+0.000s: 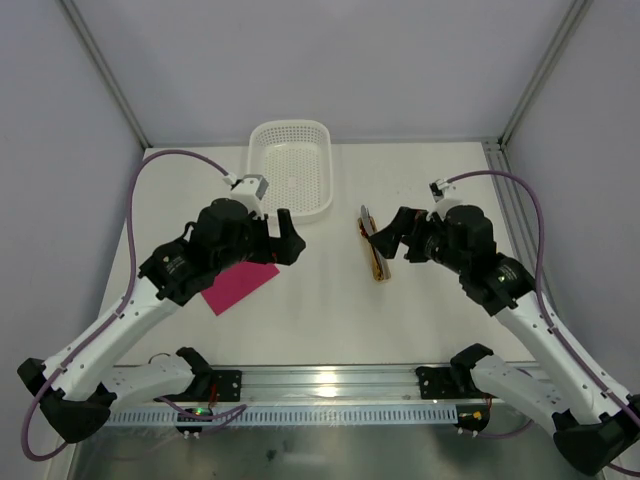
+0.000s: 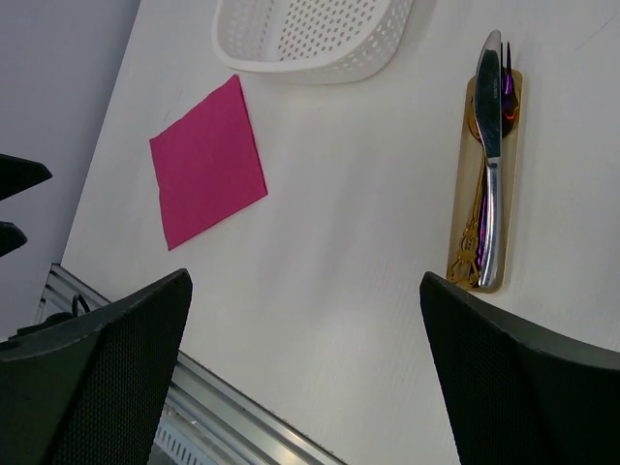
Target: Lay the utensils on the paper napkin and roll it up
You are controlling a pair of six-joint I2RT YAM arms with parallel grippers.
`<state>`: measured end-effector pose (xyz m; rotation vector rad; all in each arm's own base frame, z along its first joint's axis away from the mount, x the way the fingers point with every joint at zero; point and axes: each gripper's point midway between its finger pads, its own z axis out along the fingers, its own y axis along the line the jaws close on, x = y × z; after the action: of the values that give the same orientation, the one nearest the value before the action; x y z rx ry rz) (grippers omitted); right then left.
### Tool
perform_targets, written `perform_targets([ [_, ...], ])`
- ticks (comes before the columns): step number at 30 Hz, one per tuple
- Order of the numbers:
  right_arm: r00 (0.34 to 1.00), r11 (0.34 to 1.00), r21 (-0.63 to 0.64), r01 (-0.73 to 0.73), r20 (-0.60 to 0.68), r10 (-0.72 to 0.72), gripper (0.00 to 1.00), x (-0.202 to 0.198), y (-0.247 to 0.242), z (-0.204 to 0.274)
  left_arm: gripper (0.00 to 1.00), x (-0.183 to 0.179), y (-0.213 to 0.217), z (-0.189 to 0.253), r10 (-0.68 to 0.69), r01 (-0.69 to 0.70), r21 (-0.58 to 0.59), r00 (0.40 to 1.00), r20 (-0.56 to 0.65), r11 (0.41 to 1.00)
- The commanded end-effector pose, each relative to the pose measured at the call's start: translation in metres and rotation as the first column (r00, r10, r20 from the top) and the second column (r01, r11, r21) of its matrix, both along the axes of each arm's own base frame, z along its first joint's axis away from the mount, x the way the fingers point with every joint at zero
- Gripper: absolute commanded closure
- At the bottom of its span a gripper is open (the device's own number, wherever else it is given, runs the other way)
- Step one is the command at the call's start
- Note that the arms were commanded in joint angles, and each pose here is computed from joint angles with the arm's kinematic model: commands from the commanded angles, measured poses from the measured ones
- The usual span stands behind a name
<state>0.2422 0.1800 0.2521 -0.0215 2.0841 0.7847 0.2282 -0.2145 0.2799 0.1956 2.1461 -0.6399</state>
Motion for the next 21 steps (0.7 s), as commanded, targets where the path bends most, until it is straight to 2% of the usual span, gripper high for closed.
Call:
perform_targets([
  [1, 0.994, 0.998, 0.059, 0.003, 0.107, -0.01, 0.0, 0.001, -0.001, 0.046, 0.0, 0.002, -0.006, 0.014, -0.01, 0.012, -0.058, 0.999, 0.034, 0.998],
  [4, 0.991, 0.999, 0.054, 0.005, 0.13, -0.012, 0.0, -0.001, -0.004, 0.05, 0.01, 0.002, -0.008, 0.018, -0.041, 0.045, -0.05, 0.997, 0.072, 0.998],
  [7, 0.989, 0.999, 0.043, -0.001, 0.147, -0.006, 0.0, -0.003, -0.006, 0.049, 0.1, 0.004, -0.006, 0.026, -0.072, 0.077, -0.029, 0.988, 0.138, 0.997],
  [10, 0.984, 0.999, 0.04, -0.016, 0.177, 0.009, 0.0, -0.008, -0.007, 0.053, 0.32, 0.021, 0.011, 0.02, -0.009, -0.002, 0.067, 0.988, 0.153, 0.998],
  [11, 0.983, 0.999, 0.041, -0.012, 0.184, 0.004, 0.0, -0.009, -0.009, 0.053, 0.51, 0.027, 0.019, 0.014, 0.017, -0.032, 0.101, 0.989, 0.145, 0.994],
  [13, 0.981, 1.0, 0.027, -0.003, 0.193, -0.003, 0.0, -0.01, -0.013, 0.053, 0.66, 0.045, 0.042, -0.008, 0.087, -0.105, 0.205, 0.992, 0.093, 0.973],
  [14, 0.978, 1.0, 0.024, -0.004, 0.207, -0.001, 0.0, -0.014, -0.015, 0.055, 0.77, 0.051, 0.051, -0.016, 0.116, -0.128, 0.239, 0.991, 0.065, 0.962],
  [17, 0.97, 1.0, -0.007, -0.011, 0.241, 0.012, 0.0, -0.02, -0.021, 0.058, 0.92, 0.069, 0.094, -0.059, 0.258, -0.216, 0.382, 0.964, -0.062, 0.899],
  [21, 0.951, 1.0, -0.015, -0.006, 0.309, 0.01, 0.01, -0.032, -0.032, 0.07, 0.99, 0.082, 0.118, -0.097, 0.354, -0.252, 0.474, 0.925, -0.14, 0.844],
])
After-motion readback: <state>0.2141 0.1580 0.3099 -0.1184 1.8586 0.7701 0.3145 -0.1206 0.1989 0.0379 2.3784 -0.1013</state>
